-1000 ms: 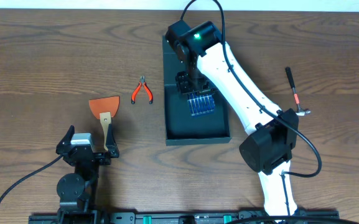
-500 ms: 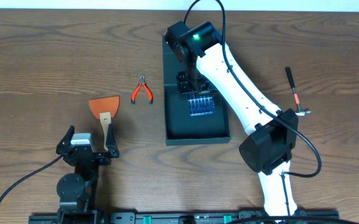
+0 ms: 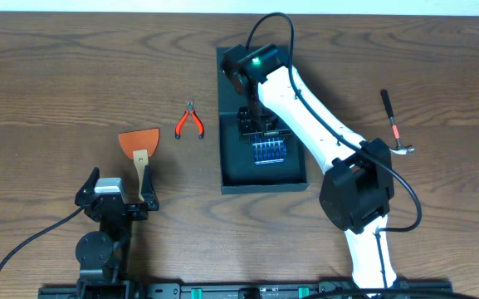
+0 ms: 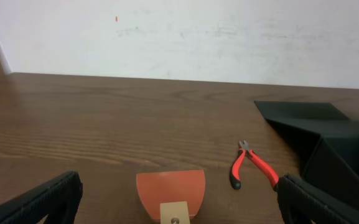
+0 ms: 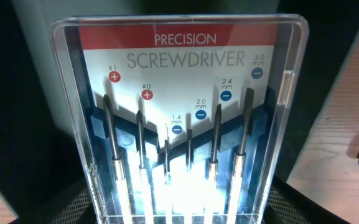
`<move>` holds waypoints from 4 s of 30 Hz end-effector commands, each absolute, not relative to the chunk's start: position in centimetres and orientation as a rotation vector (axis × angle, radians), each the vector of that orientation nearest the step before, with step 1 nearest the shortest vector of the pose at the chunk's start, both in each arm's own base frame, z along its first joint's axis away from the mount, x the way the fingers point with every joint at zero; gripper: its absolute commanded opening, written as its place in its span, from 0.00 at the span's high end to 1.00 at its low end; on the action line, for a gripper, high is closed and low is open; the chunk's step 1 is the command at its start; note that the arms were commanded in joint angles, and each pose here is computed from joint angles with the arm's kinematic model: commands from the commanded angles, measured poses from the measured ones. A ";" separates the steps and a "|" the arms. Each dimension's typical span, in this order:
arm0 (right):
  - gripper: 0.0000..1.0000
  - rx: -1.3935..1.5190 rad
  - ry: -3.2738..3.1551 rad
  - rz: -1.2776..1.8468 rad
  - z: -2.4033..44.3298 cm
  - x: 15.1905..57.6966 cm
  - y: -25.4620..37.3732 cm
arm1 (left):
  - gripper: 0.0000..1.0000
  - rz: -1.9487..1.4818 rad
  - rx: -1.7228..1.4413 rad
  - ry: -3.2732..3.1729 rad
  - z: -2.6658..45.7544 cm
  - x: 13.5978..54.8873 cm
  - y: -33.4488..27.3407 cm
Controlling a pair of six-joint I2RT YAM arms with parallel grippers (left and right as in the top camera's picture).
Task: Pack container
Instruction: 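Lower the case into the box and open the right gripper, then raise the right gripper and move it right toward the hammer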
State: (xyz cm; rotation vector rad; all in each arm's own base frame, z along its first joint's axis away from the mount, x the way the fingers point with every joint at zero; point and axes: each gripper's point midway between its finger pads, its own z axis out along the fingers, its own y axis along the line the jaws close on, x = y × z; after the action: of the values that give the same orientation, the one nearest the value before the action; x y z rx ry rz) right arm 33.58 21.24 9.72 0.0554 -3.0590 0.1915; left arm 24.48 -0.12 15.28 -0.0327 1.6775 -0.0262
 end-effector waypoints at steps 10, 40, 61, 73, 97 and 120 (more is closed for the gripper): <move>0.50 -0.035 -3.003 0.186 6.2 32.5 19.6 | 0.01 -0.008 -0.027 1.731 13.6 24.4 0.0; 0.32 0.027 -3.003 0.144 3.1 33.0 18.4 | 0.01 -0.008 -0.027 1.731 13.6 24.4 0.0; 0.20 0.029 -2.992 0.137 3.1 32.7 18.5 | 0.01 -0.008 -0.027 1.731 13.6 24.4 0.0; 0.20 0.061 -3.115 0.055 8.6 35.7 19.7 | 0.01 -0.008 -0.027 1.731 13.6 24.4 0.0; 0.09 -0.114 -3.215 0.233 19.3 41.2 1.1 | 0.01 -0.008 -0.027 1.731 13.6 24.4 0.0; 0.11 -0.229 -3.295 -0.015 23.4 38.4 -8.4 | 0.01 -0.008 -0.027 1.731 13.6 24.4 0.0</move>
State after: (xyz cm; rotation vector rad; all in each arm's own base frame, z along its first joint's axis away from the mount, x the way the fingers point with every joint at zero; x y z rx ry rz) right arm 39.65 -8.23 18.95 -0.2171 -3.1767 0.0036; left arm 24.48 -0.12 15.28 -0.0327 1.6775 -0.0262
